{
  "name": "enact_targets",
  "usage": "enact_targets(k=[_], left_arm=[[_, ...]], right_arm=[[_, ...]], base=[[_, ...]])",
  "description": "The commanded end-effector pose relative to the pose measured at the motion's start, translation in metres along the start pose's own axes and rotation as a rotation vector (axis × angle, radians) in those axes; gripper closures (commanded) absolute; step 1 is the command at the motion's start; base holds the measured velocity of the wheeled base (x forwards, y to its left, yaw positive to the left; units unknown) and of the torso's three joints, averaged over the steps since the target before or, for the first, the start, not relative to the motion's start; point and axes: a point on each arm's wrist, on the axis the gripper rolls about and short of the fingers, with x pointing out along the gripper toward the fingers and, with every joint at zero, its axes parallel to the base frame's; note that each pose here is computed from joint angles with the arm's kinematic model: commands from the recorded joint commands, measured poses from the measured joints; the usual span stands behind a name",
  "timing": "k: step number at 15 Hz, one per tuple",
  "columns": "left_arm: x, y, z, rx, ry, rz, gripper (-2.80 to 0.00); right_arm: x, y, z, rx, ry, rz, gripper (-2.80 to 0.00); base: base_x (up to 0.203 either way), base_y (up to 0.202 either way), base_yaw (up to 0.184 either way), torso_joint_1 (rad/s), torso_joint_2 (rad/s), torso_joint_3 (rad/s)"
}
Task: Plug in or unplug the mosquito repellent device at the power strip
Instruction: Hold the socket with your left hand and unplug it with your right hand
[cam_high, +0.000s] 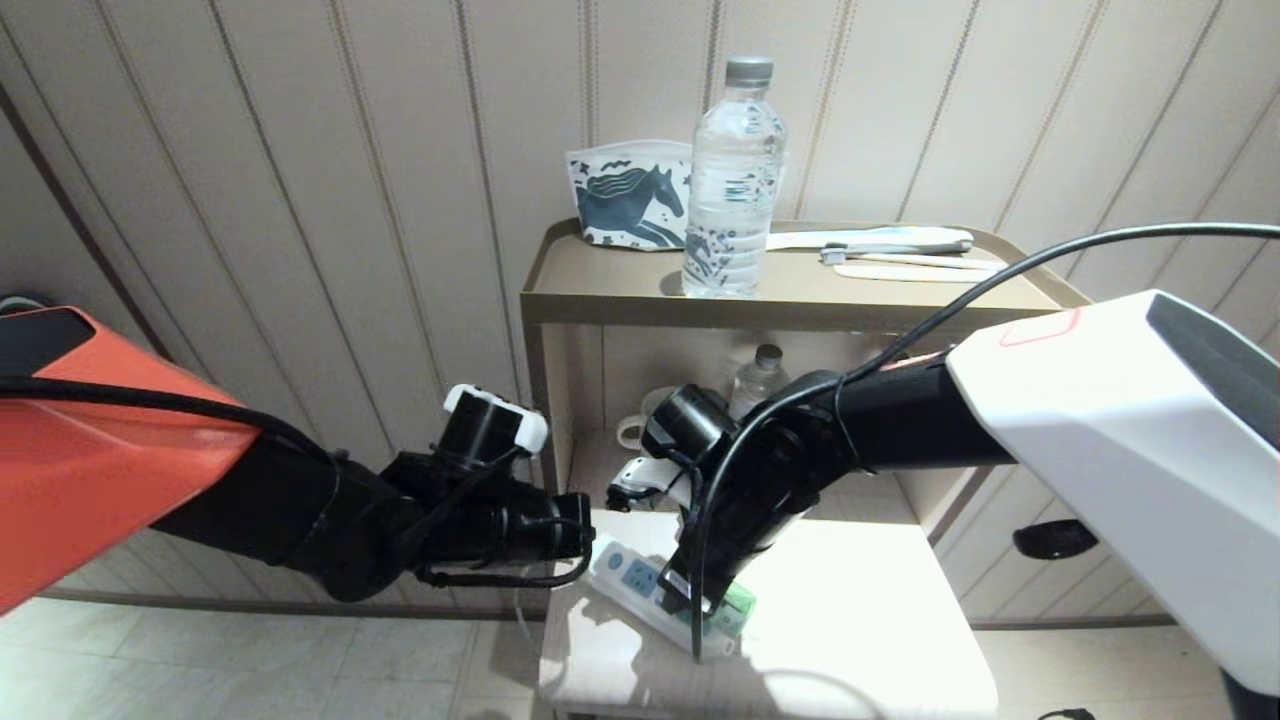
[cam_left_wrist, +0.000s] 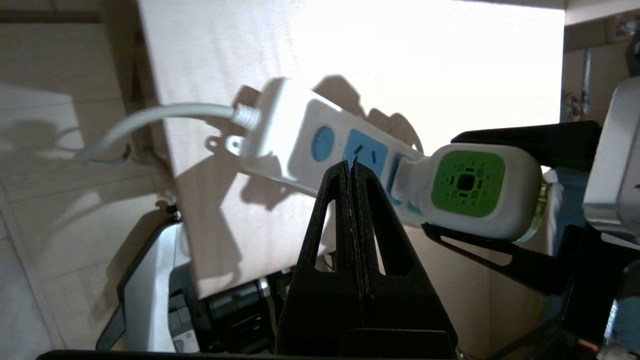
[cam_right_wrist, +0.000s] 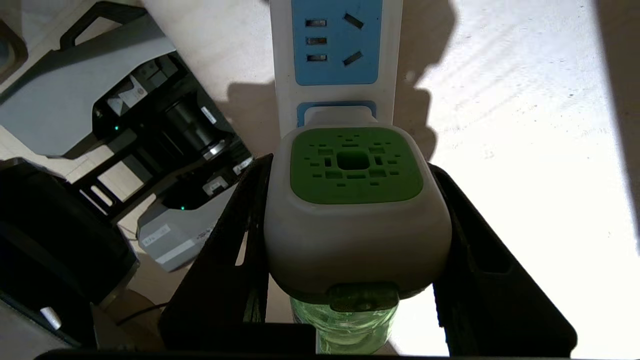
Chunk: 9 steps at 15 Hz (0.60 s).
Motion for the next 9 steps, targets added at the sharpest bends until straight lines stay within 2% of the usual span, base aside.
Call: enact_targets(k=[1,3,9], left_arm=[[0.024,-0.002,-0.005,0.011,0.006,0.048,0.0],[0.033,-0.005,-0.003,0.021,-0.008,0.081,0.0],[0.047,-0.014,-0.015,0.046,0.023,0.074,0.0]], right_arm=[[-0.004,0.0,-0.003,0.001,0.002,-0.001,0.0],[-0.006,-0.008,-0.008,0.021,0.008,-0.01,0.0],[-0.009,-0.015,-0.019,0.045,0.014,-0.019,0.0]], base=[[0.0,0.0,0.0,0.0,0.0,0.0],[0.0,0.0,0.0,0.0,0.0,0.0],[0.0,0.0,0.0,0.0,0.0,0.0]])
